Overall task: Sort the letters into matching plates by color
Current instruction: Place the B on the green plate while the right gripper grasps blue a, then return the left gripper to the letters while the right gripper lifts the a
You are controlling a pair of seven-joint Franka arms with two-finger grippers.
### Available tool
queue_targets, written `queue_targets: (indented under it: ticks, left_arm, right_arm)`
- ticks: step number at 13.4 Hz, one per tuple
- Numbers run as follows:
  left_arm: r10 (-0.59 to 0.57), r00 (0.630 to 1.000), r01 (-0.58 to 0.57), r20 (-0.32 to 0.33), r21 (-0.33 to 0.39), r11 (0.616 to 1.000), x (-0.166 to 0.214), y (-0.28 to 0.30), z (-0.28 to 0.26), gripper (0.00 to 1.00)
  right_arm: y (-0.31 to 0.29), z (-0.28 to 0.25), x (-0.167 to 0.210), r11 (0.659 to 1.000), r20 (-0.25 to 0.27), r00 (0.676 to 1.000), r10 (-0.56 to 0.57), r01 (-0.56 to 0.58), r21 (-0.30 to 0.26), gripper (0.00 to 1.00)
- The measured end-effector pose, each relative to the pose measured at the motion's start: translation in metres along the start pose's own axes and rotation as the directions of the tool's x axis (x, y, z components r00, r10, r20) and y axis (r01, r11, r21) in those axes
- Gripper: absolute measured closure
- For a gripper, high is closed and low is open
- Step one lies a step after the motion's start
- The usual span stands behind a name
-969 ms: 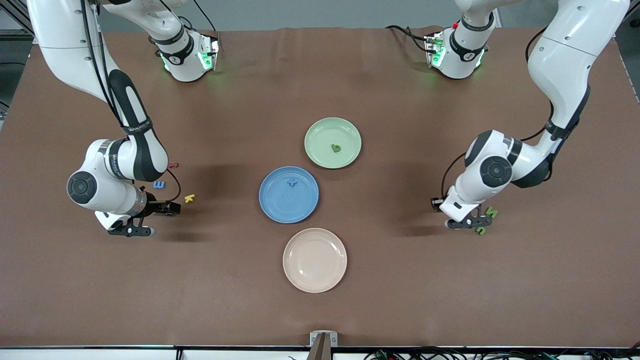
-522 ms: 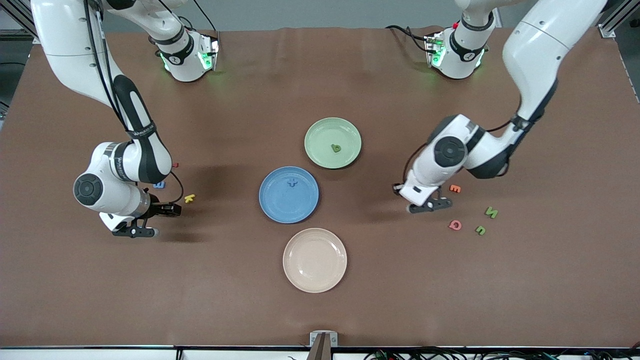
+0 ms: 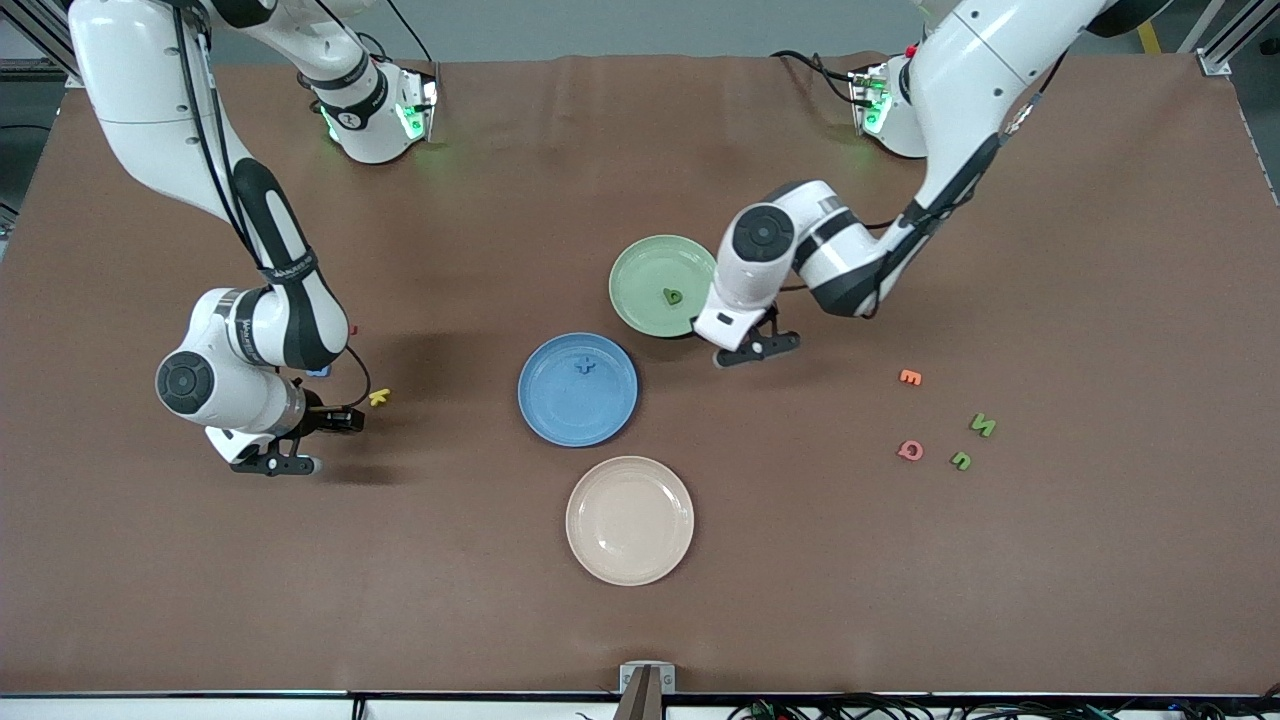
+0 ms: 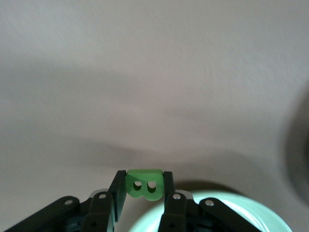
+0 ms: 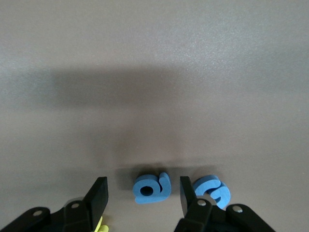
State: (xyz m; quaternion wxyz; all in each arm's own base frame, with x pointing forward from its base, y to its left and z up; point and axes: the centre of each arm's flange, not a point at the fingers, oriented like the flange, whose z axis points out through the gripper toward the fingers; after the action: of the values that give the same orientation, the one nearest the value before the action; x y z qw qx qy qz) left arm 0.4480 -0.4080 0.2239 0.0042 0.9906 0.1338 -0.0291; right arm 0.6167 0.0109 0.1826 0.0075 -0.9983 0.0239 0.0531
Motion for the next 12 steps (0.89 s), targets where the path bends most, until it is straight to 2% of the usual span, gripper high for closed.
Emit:
queue_targets:
  ticks: [7,9,12]
  left_arm:
    - [-0.073,0.997,0.073,0.012,0.018,0.997,-0.076,0.039,0.012,0.65]
    - [-0.095,0.995,0.095,0.013,0.02,0.995,-0.085,0.043,0.014,0.5]
    - [-0.115,0.993,0.114,0.009,0.016,0.993,-0.077,0.041,0.012,0.19]
  right_arm:
    - [0.003,0.005,-0.001,1.0,0.008,1.0,0.004,-0.004,-0.001,0.34]
    - [0.002,0.008,-0.001,1.0,0.011,1.0,0.002,-0.002,-0.001,0.36]
    - [0.0,0.011,-0.001,1.0,0.011,1.0,0.0,0.0,-0.001,0.4]
